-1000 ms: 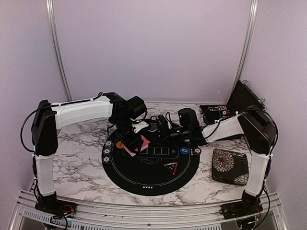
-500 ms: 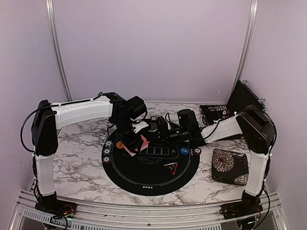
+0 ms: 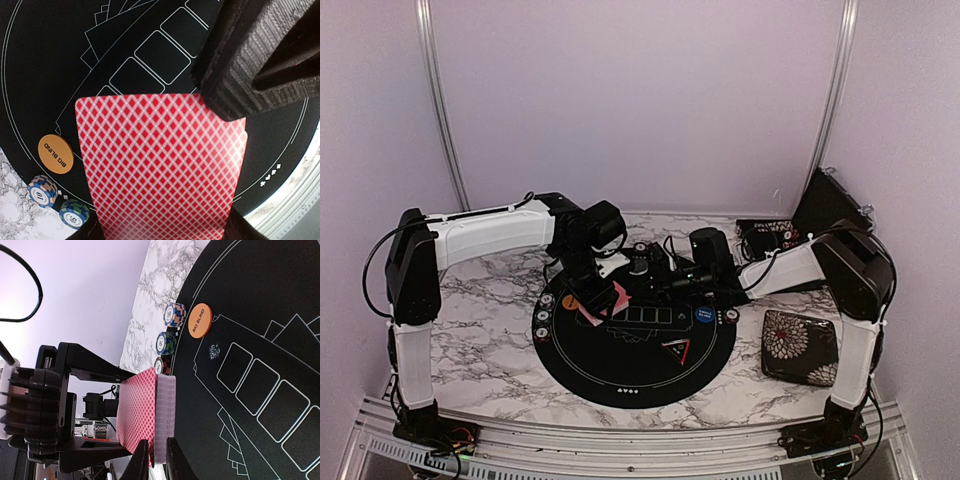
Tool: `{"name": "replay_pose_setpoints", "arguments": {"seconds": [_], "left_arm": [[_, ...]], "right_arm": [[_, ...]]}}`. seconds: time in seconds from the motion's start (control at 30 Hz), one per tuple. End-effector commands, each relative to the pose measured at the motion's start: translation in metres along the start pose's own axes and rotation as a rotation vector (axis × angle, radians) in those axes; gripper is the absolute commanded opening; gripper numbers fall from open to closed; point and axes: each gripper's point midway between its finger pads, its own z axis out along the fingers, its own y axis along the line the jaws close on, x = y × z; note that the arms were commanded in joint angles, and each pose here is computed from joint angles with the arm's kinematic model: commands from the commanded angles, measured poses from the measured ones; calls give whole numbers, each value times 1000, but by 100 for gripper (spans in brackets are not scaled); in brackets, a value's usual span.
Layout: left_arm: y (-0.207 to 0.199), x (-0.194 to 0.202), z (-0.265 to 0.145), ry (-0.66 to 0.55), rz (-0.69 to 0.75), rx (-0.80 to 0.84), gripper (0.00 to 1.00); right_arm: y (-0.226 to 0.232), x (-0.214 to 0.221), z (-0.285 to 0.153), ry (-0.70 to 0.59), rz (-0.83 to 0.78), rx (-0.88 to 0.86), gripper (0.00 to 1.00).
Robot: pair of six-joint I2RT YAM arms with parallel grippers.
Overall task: Distribute texas hold em gaming equipment
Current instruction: Pick up the poker card from the face-down deck piles.
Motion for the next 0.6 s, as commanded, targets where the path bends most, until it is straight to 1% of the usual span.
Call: {"name": "replay_pose_setpoints", "arguments": {"seconds": [0.0,0.43,0.57], "left_arm": [[-2,-7,-19,-41,20,-10,45],[-2,-7,-19,-42,20,-10,45],[-3,-7,-19,-41,21,-7,45]], "right_arm": [[4,3,5,12,-15,-20,10],[6,1,4,12,-11,-23,1],[8,-2,1,4,-12,-24,0]]}}
